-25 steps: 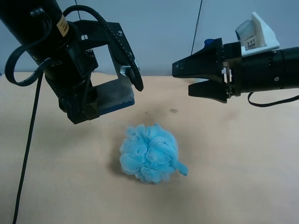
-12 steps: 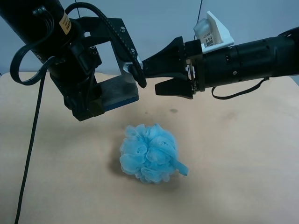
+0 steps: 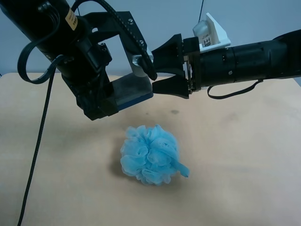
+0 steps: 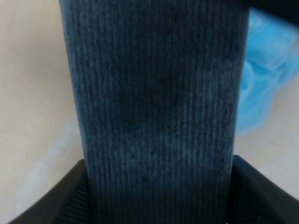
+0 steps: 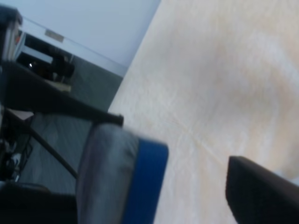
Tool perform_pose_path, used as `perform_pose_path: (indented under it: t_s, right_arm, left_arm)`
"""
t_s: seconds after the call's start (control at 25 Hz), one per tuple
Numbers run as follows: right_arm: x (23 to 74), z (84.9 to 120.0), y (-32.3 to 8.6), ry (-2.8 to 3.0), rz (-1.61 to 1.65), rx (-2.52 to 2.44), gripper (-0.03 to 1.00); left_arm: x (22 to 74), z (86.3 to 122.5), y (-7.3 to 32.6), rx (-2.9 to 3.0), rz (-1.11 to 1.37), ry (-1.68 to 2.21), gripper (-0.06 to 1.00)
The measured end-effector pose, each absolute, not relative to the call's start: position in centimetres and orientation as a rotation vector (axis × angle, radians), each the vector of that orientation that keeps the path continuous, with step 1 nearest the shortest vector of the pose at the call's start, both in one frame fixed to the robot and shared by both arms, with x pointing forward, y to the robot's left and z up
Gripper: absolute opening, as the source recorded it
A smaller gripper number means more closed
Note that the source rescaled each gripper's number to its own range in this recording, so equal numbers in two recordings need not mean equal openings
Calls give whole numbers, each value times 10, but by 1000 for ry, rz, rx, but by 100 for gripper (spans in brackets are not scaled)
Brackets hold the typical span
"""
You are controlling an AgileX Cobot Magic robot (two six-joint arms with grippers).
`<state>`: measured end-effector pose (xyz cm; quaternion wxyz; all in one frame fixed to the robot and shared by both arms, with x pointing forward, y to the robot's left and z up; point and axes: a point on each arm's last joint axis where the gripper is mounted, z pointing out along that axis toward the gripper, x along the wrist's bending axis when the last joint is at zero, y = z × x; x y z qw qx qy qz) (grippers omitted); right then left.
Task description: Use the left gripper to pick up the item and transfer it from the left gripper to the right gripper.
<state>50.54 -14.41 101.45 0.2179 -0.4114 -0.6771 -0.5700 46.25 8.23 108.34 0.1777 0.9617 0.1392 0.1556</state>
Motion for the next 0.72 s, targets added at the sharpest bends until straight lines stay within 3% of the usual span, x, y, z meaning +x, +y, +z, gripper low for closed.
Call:
perform_pose_path:
  t_s: [0.6, 0.72]
  right_arm:
    - [504, 1017, -143, -1854, -1591, -1110, 100]
    - [504, 1017, -143, -1849, -1593, -1110, 96]
  left_arm:
    - [466, 1089, 73, 2613, 494, 302, 0]
    - [465, 1089, 72, 2607, 475, 286, 0]
